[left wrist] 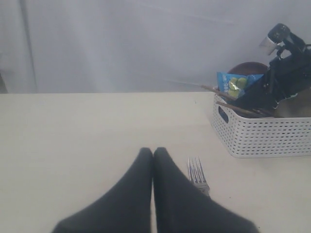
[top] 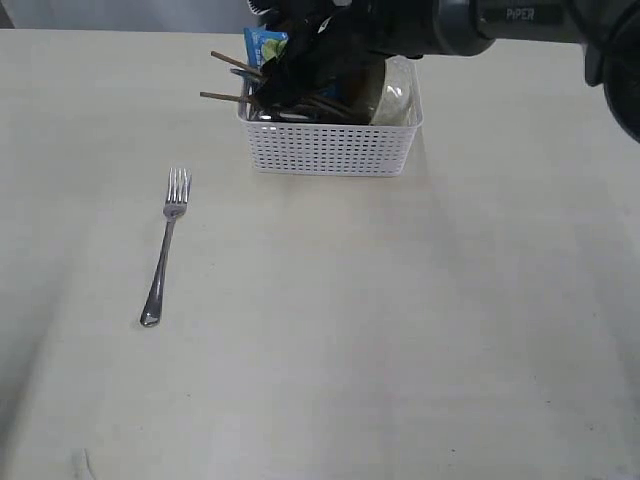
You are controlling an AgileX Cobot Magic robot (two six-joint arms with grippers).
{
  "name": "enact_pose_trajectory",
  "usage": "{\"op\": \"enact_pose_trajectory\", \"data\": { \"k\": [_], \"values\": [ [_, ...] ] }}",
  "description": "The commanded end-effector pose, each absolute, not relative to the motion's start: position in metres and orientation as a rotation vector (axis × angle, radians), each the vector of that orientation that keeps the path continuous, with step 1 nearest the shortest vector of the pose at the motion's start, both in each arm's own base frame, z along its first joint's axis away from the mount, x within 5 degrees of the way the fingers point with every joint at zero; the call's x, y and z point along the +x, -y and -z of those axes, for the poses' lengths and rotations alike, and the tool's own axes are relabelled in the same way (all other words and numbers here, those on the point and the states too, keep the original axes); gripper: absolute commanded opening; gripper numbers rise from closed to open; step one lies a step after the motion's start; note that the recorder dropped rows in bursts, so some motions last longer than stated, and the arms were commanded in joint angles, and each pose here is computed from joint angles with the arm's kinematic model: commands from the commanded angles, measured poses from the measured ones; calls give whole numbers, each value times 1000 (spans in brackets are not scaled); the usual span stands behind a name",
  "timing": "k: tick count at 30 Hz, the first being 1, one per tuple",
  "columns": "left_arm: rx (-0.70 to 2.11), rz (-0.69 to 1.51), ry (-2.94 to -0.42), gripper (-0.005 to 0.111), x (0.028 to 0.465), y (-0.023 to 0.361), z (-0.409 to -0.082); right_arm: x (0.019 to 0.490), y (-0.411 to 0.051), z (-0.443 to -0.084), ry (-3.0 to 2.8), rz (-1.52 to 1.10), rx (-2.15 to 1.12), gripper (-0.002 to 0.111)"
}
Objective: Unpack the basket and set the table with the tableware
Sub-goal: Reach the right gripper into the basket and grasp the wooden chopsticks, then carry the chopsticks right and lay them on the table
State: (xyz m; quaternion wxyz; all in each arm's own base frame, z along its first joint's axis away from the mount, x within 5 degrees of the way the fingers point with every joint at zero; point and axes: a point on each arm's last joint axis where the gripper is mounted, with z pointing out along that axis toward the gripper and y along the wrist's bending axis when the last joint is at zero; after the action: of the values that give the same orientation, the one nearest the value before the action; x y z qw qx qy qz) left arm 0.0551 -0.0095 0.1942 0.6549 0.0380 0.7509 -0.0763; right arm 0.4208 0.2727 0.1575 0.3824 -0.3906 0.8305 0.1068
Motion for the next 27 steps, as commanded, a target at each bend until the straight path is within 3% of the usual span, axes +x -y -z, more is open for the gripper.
{"op": "enact_pose_trajectory", "data": {
  "k": [1,5,7,8,9,10,12,27],
  "values": [
    [82,180,-1696,0,55,10,-194,422,-271,-150,-2113,-249,-1045,64],
    [82,180,-1696,0,55,10,-194,423,-272,-134,-2136,-244,-1049,63],
    [82,180,-1696,0,55,10,-194,424,-272,-130,-2139,-241,-1044,49],
    [84,177,-1696,0,55,10,-194,424,-272,-130,-2137,-241,-1043,33],
    [84,177,-1696,0,55,10,-194,424,-272,-130,-2137,-241,-1043,26],
    [84,177,-1696,0,55,10,-194,423,-272,-134,-2133,-244,-1043,10],
    [84,177,-1696,0,55,10,-194,423,-272,-141,-2125,-247,-1043,0],
    [84,177,-1696,0,55,10,-194,411,-267,-215,-2028,-279,-1030,0]
  ]
}}
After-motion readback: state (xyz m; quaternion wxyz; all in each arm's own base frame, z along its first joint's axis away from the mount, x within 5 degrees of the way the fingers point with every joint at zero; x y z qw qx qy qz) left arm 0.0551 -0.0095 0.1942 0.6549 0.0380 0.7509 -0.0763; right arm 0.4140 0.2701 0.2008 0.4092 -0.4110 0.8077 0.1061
